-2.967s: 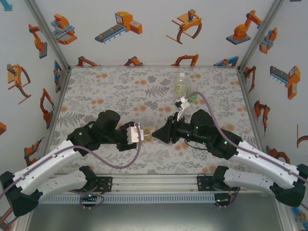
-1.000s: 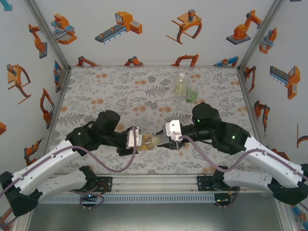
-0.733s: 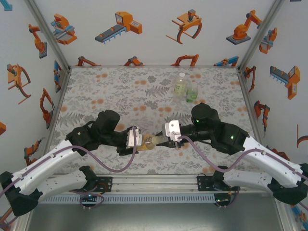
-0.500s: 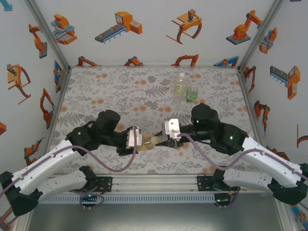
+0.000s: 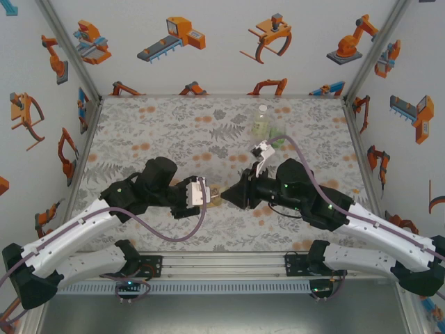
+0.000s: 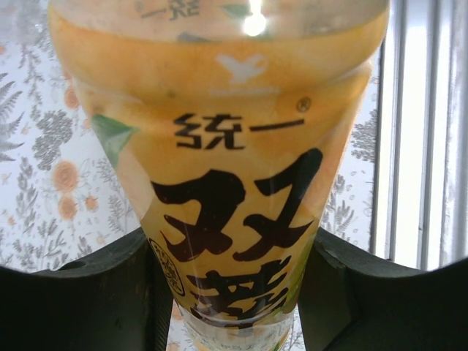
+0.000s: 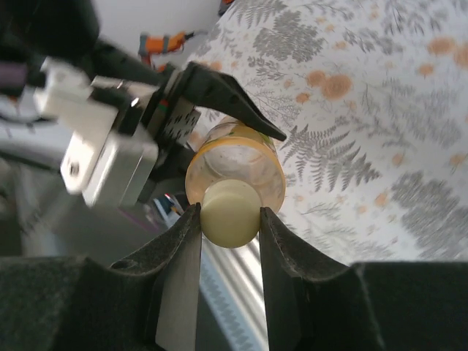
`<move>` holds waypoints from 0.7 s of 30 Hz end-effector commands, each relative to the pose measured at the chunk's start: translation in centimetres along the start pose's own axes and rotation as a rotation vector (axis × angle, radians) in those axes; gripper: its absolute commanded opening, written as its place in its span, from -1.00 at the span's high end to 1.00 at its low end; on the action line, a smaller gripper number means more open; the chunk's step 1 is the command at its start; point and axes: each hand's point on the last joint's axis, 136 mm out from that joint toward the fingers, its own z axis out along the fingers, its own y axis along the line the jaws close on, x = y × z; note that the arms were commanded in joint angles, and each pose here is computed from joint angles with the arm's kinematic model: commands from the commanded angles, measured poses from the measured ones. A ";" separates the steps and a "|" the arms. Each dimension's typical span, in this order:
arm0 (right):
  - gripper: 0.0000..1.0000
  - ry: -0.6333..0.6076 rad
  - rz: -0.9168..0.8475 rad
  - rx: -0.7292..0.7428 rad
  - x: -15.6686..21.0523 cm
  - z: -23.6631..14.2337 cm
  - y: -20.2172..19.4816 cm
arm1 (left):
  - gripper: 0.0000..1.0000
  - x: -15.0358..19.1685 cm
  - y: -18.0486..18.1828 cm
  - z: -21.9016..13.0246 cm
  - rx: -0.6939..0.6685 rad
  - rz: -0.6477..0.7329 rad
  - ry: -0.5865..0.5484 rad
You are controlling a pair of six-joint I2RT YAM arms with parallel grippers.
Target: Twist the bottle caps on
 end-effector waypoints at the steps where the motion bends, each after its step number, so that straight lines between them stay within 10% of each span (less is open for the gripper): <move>1: 1.00 -0.167 0.455 0.201 -1.5 -0.5 -4.4 | 1.00 -0.3 0.6 -0.1 -0.035 0.031 -0.001; 11: 1.00 -0.126 0.484 0.224 -1.7 0.4 -3.9 | 1.00 -0.1 0.9 0.0 -0.050 0.038 0.008; 16: 0.19 -0.131 0.197 0.127 -3.5 -0.6 -1.4 | 1.00 -0.2 0.5 -0.1 -0.032 0.042 0.002; 21: -0.10 -0.151 -0.160 0.031 -4.8 -2.6 1.2 | 1.00 -0.4 0.0 -0.3 -0.009 0.042 -0.009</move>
